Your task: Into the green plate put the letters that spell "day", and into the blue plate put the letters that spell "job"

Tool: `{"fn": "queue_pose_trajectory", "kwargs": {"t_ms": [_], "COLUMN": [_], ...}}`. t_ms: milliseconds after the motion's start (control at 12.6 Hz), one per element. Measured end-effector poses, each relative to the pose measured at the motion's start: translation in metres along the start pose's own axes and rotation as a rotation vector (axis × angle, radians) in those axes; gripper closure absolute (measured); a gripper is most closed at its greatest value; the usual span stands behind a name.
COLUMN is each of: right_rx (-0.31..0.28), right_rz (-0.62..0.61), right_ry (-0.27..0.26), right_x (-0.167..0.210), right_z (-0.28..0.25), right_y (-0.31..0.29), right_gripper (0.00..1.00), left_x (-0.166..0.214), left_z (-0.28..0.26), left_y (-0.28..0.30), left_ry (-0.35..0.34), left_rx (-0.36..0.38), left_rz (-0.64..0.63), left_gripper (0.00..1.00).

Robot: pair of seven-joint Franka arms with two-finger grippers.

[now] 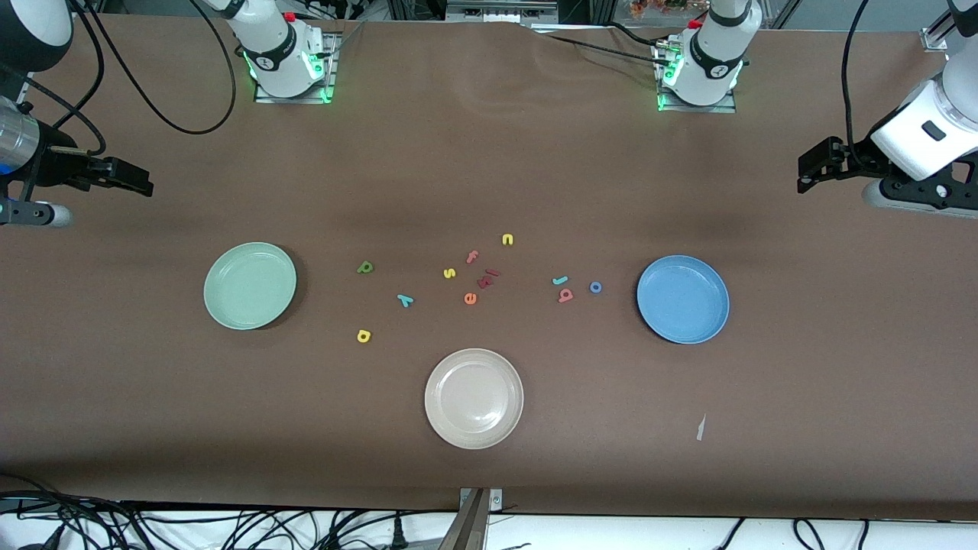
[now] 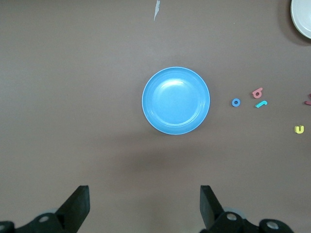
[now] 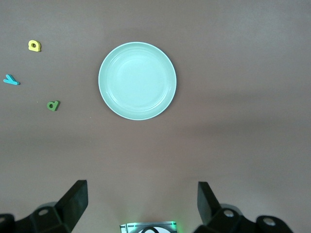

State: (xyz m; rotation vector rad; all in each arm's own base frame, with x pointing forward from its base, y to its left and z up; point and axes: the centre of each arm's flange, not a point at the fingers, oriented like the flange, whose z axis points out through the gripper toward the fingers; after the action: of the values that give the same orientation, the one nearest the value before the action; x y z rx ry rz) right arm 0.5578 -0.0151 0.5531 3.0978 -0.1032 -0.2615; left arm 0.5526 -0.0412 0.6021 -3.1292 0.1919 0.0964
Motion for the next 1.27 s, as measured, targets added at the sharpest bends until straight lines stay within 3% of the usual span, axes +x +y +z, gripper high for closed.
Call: {"fn": "queue_pose_trajectory", "kwargs": {"t_ms": [1269], "right_rx": [-0.001], "right_rz": [0.002], "right_ry": [-0.005], "right_x": [0.0021], "right_z": [0.0031], "right_y": [0.0003], "right_gripper": [0.00], "left_x": [0.0000], "left_z": [0.0000], "left_y": [-0.0002], "left_ry": [0.000], "left_rx": [0.000], "left_rz": [0.000], "left_gripper": [0.00]}}
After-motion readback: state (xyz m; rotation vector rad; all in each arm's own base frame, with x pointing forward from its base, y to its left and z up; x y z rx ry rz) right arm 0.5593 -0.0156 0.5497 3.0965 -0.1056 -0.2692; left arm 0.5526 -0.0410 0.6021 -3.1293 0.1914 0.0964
